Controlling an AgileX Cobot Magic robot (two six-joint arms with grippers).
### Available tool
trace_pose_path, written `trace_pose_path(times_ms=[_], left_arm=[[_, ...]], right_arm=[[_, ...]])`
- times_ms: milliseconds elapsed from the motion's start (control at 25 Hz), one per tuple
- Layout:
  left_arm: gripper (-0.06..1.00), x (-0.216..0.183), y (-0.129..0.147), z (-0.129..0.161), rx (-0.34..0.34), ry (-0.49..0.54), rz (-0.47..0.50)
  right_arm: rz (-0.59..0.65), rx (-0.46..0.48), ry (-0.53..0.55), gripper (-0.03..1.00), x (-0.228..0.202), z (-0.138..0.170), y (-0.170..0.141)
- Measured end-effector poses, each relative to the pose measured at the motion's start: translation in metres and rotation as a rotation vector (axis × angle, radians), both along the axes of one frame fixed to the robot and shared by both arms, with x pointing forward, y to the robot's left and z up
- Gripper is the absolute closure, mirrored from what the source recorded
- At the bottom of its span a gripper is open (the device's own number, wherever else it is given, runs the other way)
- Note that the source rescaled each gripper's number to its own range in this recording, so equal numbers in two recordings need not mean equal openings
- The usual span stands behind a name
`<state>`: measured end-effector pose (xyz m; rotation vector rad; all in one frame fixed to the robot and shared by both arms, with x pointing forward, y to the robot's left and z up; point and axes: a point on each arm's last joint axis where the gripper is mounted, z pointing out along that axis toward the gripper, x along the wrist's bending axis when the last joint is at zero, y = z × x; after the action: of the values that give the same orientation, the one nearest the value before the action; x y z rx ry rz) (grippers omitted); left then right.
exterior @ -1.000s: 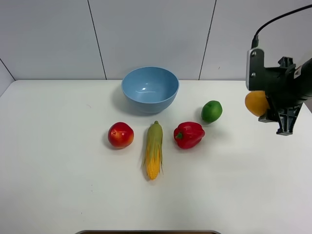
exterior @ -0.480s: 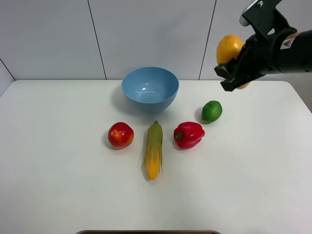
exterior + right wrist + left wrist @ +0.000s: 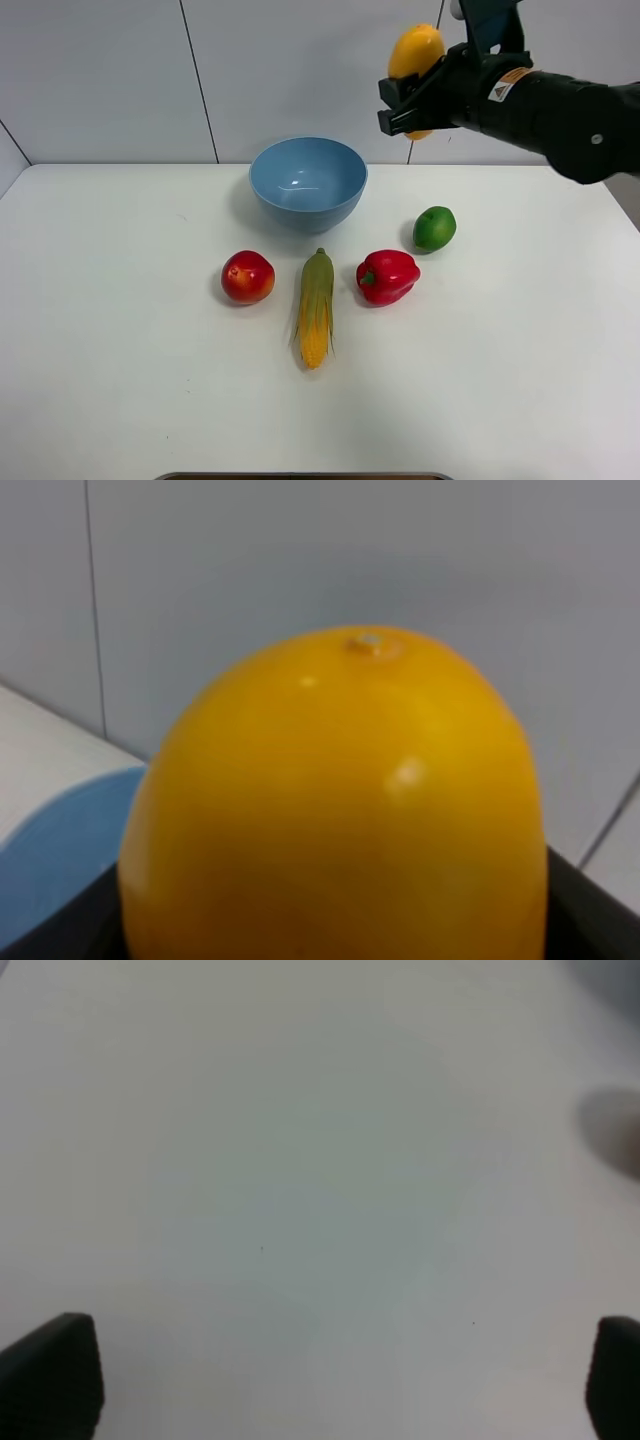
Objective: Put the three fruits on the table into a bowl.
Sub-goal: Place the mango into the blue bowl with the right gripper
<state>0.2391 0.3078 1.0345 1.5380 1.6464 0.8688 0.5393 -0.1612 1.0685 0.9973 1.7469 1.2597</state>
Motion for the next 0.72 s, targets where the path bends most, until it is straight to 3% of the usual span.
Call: trace_pose_path(times_ms=[400,720], left_arm=[[-0.02,0.000,0.000,0.000,0.000,0.000,0.000],[-0.02,0.000,0.000,0.000,0.000,0.000,0.000]], right_arm=[[0.036,0.021,0.010,0.38,0.073,-0.007,0.042],[0.078,-0.021,0.082,0.38,0.106,-0.048,0.077]])
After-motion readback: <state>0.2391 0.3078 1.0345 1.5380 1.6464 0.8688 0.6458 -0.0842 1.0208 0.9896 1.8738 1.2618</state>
